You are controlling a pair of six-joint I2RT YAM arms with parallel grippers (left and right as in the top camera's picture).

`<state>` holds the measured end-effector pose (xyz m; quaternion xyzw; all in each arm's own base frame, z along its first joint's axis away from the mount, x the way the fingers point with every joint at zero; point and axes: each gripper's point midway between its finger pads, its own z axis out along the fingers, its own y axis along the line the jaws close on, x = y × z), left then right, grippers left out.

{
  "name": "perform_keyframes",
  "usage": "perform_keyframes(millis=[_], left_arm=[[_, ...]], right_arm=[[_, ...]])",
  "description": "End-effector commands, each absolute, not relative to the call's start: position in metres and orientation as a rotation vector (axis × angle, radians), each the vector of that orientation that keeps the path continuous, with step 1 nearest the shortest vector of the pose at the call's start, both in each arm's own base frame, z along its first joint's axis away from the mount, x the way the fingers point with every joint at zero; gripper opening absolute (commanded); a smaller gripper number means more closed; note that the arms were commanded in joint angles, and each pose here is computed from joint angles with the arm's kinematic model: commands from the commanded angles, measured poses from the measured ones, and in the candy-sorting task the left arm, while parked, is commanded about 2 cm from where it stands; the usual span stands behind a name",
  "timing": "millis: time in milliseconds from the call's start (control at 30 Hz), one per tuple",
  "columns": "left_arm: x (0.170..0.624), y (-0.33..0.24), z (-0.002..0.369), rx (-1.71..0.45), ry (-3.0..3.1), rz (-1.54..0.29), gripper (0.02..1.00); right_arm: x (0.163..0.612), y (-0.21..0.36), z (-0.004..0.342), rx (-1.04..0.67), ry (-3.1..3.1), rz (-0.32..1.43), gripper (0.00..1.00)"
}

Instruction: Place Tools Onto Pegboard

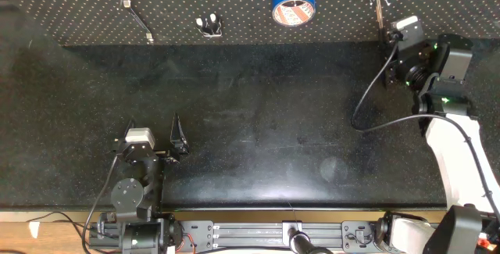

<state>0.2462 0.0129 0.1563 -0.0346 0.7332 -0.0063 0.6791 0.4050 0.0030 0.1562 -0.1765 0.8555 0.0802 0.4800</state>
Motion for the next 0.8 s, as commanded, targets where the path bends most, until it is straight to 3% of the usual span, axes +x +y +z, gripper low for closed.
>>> perform_keyframes(millis=[33,133,367,800], left_arm=[[0.246,0.012,0.156,-0.065,1.646,-0.013,0.996],[0.246,0.012,0.156,-0.065,1.646,-0.013,0.996],[0.246,0.012,0.156,-0.065,1.646,-0.013,0.996],[0.246,0.012,0.156,-0.065,1.646,-0.013,0.998]], right_arm=[[0.406,0.004,0.151,-0.418,2.102,0.205,0.715],[0.405,0.004,0.156,-0.420,2.091,0.200,0.952],[0.377,0.009,0.180,-0.423,2.069,0.192,0.961],[0.276,0.027,0.179,-0.385,1.666,0.084,0.963]])
